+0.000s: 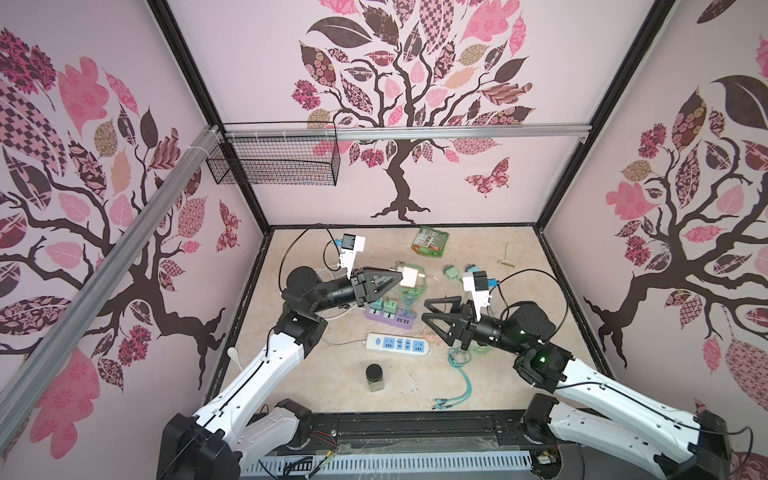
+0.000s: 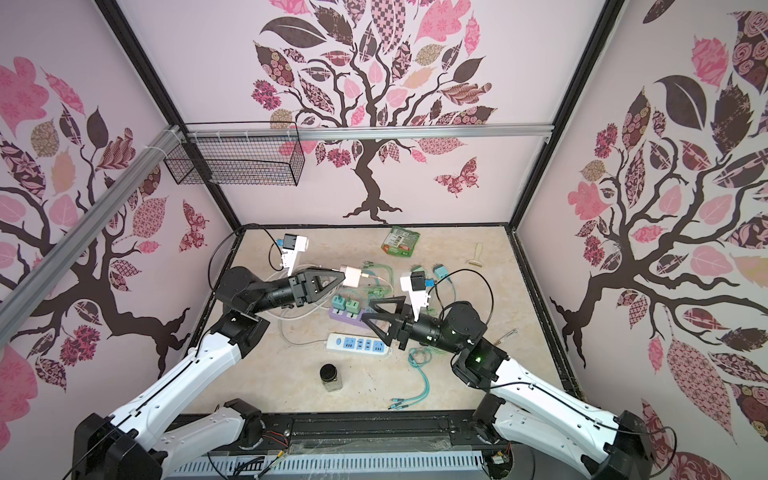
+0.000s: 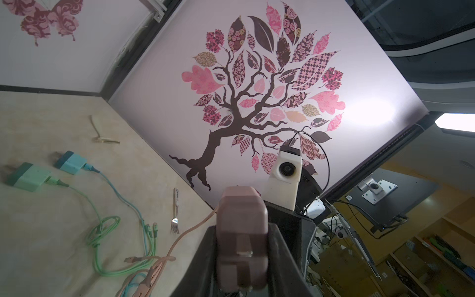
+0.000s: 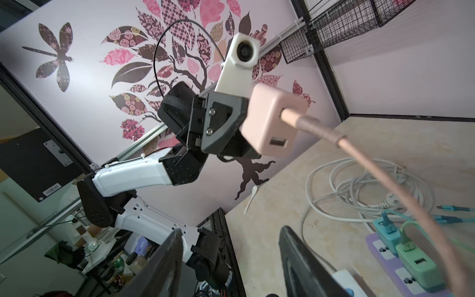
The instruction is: Insert the plug
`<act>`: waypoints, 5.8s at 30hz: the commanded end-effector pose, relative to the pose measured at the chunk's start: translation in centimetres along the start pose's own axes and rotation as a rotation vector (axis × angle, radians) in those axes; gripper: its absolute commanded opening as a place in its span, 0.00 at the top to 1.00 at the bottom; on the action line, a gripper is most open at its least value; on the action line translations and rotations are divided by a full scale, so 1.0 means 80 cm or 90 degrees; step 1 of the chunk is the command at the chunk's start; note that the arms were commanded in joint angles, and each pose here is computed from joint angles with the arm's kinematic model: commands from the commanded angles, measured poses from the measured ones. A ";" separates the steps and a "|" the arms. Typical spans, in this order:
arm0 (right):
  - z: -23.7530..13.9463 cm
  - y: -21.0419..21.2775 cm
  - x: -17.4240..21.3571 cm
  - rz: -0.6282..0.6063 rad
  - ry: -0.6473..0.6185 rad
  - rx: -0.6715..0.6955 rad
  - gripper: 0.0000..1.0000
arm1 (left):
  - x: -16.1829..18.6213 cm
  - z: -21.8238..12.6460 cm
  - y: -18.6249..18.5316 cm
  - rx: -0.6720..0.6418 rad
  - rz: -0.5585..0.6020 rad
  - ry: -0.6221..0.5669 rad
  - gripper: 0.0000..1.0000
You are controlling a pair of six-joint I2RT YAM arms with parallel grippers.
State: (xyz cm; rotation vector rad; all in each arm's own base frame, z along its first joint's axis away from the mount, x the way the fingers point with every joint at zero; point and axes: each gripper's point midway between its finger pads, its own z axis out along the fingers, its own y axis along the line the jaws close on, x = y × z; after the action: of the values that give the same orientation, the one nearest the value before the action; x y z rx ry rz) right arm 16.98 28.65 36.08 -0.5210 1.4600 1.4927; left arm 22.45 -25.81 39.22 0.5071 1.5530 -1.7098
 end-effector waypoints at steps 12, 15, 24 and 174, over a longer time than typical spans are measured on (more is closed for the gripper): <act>0.012 0.055 -0.060 0.003 -0.105 -0.149 0.39 | 0.020 0.012 -0.053 0.090 0.093 0.004 1.00; 0.010 0.058 -0.063 0.001 -0.114 -0.155 0.41 | 0.021 0.010 -0.056 0.097 0.097 0.003 1.00; 0.016 0.063 -0.074 0.014 -0.131 -0.176 0.50 | 0.020 0.005 -0.067 0.117 0.116 -0.016 1.00; 0.131 -0.205 0.194 -0.181 0.728 0.161 0.82 | 0.207 -0.213 0.211 -0.688 -0.218 -0.034 0.59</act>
State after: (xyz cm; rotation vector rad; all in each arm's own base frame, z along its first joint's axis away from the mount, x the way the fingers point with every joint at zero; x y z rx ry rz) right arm 27.58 41.69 14.76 -1.4544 2.2828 0.7810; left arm 20.49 -12.63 12.85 -0.3815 2.3330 -0.7872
